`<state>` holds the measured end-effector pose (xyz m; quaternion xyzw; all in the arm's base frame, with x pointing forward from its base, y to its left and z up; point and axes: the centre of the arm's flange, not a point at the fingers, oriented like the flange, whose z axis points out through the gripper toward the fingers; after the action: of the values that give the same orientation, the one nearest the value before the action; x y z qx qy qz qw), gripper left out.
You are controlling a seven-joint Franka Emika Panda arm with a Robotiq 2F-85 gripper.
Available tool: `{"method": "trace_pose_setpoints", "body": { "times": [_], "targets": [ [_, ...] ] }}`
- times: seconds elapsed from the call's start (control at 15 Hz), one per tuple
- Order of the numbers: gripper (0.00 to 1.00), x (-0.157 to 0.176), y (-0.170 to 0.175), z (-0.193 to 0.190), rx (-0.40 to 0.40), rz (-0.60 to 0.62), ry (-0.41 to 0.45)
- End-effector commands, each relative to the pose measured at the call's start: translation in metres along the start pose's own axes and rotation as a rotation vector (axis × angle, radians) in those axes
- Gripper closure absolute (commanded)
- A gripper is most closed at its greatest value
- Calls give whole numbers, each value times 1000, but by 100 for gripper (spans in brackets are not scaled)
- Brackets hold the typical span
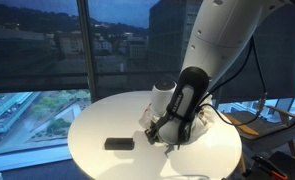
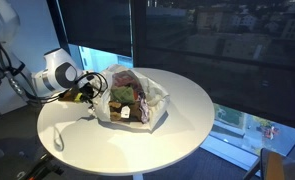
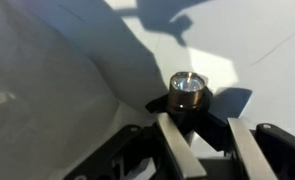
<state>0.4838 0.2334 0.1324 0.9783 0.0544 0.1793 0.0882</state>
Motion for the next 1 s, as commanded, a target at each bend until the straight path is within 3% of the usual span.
{"method": "trace_pose_setpoints", "body": {
  "times": [0.0, 0.4, 0.47, 0.53, 0.87, 0.93],
  "targets": [
    [91, -4, 6, -21, 3, 29, -78],
    [91, -8, 15, -42, 35, 59, -317],
    [53, -8, 18, -44, 31, 70, -345],
    [40, -8, 20, -46, 41, 77, -370],
    [4, -28, 29, -33, 108, 117, -404],
    [1, -33, 29, -30, 123, 122, -396]
  ]
}}
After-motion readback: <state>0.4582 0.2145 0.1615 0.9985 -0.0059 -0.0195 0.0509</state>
